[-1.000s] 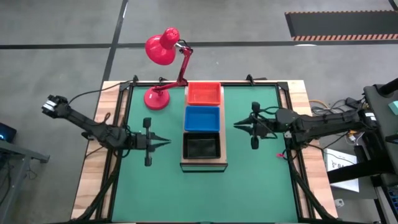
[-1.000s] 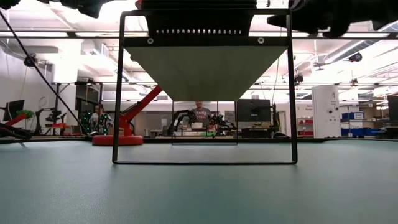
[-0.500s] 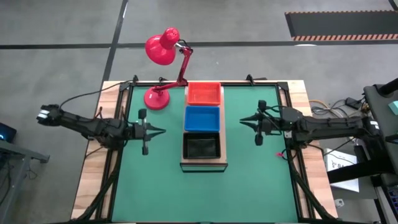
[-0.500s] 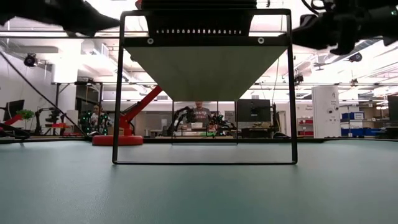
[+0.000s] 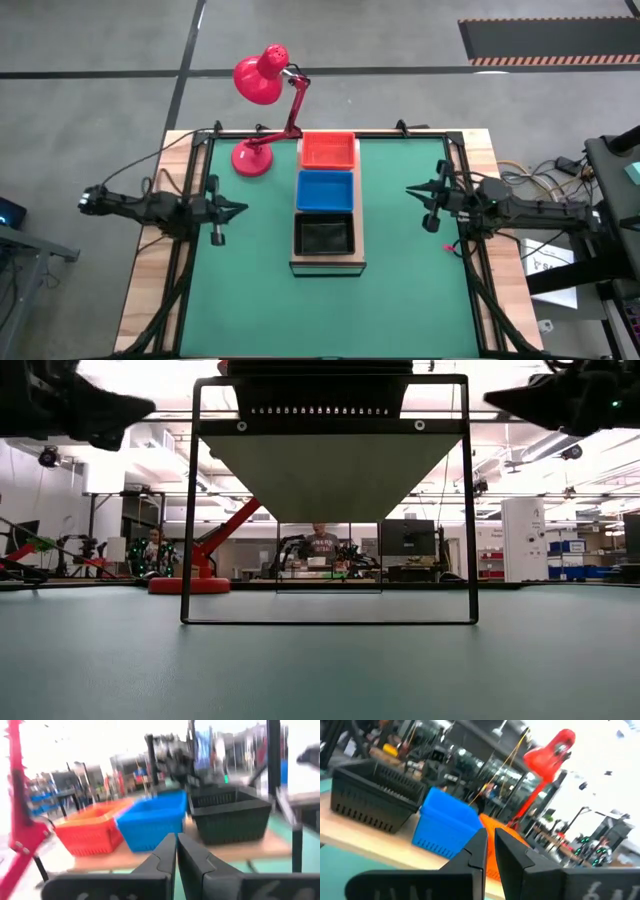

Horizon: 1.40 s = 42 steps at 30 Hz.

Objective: Stack baskets on shelf by color
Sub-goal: Return to Home Position

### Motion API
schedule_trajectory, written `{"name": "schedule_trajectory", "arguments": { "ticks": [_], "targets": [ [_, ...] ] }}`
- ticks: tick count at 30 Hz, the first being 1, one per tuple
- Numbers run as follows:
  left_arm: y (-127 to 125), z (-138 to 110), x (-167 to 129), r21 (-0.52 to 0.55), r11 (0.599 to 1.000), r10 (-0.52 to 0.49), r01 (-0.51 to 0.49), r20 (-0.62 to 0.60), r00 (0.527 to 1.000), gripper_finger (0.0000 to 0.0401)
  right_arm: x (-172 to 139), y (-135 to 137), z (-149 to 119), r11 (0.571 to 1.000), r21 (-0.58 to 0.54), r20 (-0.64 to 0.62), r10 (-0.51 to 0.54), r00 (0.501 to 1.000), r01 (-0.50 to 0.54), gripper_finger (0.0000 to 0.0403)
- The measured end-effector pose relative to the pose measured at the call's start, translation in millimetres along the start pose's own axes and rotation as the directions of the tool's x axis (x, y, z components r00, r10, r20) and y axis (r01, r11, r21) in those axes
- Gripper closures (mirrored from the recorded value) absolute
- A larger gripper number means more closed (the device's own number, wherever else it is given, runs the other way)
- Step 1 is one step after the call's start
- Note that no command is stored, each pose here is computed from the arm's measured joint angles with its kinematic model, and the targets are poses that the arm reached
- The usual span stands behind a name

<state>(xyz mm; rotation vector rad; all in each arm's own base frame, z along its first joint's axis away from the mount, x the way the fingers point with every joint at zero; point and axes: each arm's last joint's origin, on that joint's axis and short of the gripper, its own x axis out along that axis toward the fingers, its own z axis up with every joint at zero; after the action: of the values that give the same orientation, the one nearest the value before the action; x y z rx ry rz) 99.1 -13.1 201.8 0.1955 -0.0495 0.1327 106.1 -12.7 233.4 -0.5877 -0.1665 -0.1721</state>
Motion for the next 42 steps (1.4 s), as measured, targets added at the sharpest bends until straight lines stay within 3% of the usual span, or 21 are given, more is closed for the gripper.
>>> {"name": "schedule_trajectory", "arguments": {
  "ticks": [5,12,20,27,42],
  "targets": [
    [1,-11,-8,-0.030,0.999,0.019,-0.017,0.074,0.997,0.0401,-12,3,-6,0.999,0.001,0.046,-0.040,0.998,0.040,0.0376],
    [-4,-23,-2,-0.074,0.997,0.002,-0.002,-0.008,1.000,0.0401,-23,9,-14,0.997,0.004,0.110,-0.080,0.991,0.080,0.0376],
    [-3,-21,-2,-0.103,0.994,0.028,-0.027,0.011,1.000,0.0401,-20,18,-28,0.998,0.041,0.052,-0.049,0.997,0.047,0.0376],
    [-2,-17,-3,-0.127,0.991,0.052,-0.045,0.053,0.997,0.0401,-20,20,-32,0.976,0.216,0.009,-0.046,0.999,0.043,0.0376],
    [-2,-18,-1,-0.121,0.992,0.048,-0.043,0.041,0.998,0.0401,-20,20,-32,0.971,0.237,0.007,-0.044,0.999,0.041,0.0376]
  ]
}}
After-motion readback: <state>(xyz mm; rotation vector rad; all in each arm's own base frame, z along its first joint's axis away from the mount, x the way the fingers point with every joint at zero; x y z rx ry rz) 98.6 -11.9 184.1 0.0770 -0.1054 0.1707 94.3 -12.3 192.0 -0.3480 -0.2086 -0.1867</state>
